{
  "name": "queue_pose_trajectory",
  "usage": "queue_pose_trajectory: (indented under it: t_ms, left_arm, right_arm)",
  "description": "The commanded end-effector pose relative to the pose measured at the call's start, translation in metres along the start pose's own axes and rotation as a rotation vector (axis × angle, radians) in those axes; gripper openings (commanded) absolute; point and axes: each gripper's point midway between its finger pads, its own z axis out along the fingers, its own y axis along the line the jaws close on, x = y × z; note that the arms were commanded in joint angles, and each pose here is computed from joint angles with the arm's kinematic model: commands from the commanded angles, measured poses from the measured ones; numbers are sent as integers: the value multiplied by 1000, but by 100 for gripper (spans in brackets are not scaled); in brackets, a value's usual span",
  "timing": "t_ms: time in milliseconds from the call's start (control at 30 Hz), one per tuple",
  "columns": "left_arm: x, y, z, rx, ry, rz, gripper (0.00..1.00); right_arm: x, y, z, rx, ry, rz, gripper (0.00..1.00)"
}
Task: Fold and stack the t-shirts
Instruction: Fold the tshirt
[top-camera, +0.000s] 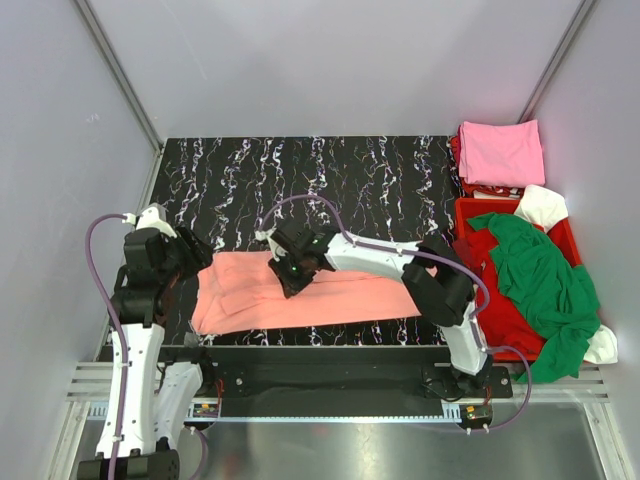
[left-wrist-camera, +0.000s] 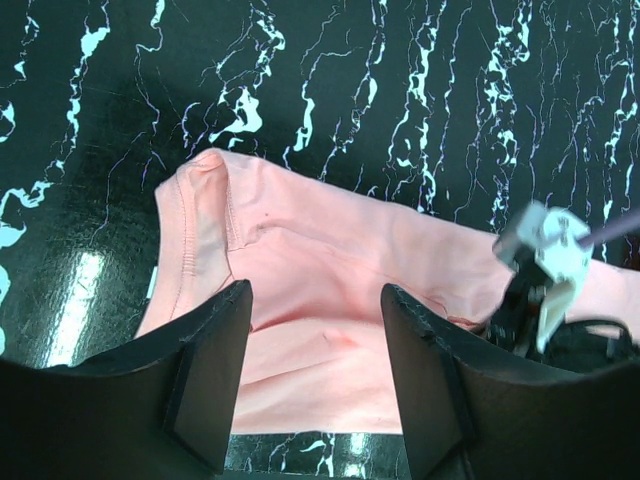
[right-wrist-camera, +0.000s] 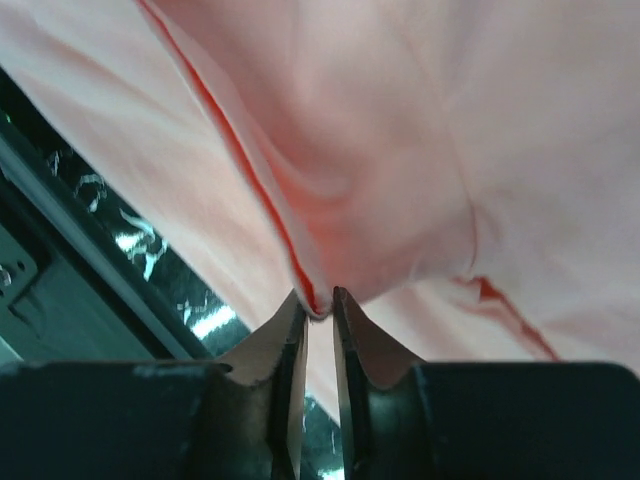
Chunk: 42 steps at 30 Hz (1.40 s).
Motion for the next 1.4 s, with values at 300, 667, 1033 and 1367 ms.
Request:
queue_pose_trajectory:
  t_ms: [300, 667, 1033, 1367]
  left_arm:
    - [-11, 0, 3, 3, -36, -5, 59]
    - [-11, 1, 3, -1, -35, -7, 59]
    - [-13, 0, 2, 6, -45, -8, 59]
    - [-13, -1, 2, 14, -47, -7, 59]
  right_arm:
    - [21, 32, -61, -34, -121, -52, 34]
    - [-73, 26, -53, 124, -217, -41, 70]
    - [-58, 19, 11, 99, -66, -50, 70]
    - [-40, 21, 16, 62, -36, -36, 36]
